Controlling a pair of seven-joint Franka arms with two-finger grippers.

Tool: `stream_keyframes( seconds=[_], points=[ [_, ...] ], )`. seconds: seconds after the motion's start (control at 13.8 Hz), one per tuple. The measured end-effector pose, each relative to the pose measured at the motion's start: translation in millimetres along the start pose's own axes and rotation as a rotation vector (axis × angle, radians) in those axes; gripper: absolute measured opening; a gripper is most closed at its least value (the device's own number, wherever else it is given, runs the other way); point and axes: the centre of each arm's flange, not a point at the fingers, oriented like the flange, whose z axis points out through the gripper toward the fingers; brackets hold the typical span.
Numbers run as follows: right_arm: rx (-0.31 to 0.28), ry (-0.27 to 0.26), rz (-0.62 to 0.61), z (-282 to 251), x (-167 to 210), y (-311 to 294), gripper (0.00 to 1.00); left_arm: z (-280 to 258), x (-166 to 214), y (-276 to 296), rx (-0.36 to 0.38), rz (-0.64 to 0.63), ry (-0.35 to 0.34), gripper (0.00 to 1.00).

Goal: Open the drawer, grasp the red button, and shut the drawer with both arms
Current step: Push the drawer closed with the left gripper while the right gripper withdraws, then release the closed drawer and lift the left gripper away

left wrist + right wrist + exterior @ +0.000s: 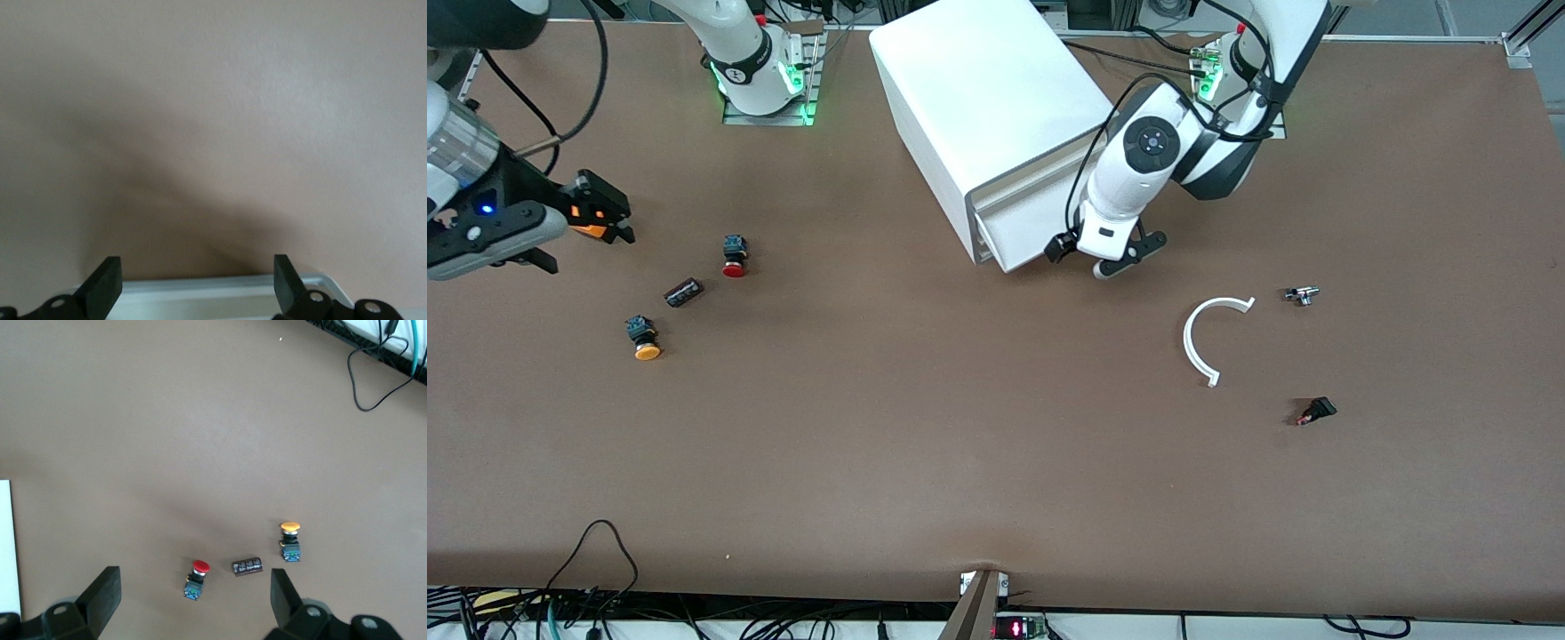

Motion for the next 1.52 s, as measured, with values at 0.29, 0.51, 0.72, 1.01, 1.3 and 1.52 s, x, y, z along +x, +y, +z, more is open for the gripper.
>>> stream_keyframes(
  seconds=[0.29, 0.51, 0.72, 1.01, 1.3, 1.52],
  points=[
    [-0.001, -0.004, -0.007, -1.0, -3.2, 11.0, 1.0, 6.9, -33.5, 8.7, 0.008, 0.001, -0.02, 1.0],
    [0.001, -0.016, -0.007, 5.9, -0.5, 11.9, 1.0, 13.2, -63.6, 14.7, 0.018, 0.011, -0.034, 1.0],
    [0.0, -0.016, -0.005, 6.3, -0.4, 13.2, 1.0, 14.8, -76.3, 16.9, 0.02, 0.0, -0.04, 1.0],
    [-0.001, -0.019, 0.004, 7.9, -1.4, 17.7, 1.0, 15.3, -78.1, 17.3, 0.02, -0.001, -0.042, 1.0],
    [-0.001, -0.025, 0.026, 11.1, -5.6, 30.1, 1.0, 14.5, -74.3, 17.0, 0.018, -0.003, -0.041, 1.0],
    [-0.001, -0.025, 0.027, 11.0, -5.7, 30.3, 1.0, 10.1, -59.9, 16.1, 0.007, 0.006, -0.038, 1.0]
  ],
)
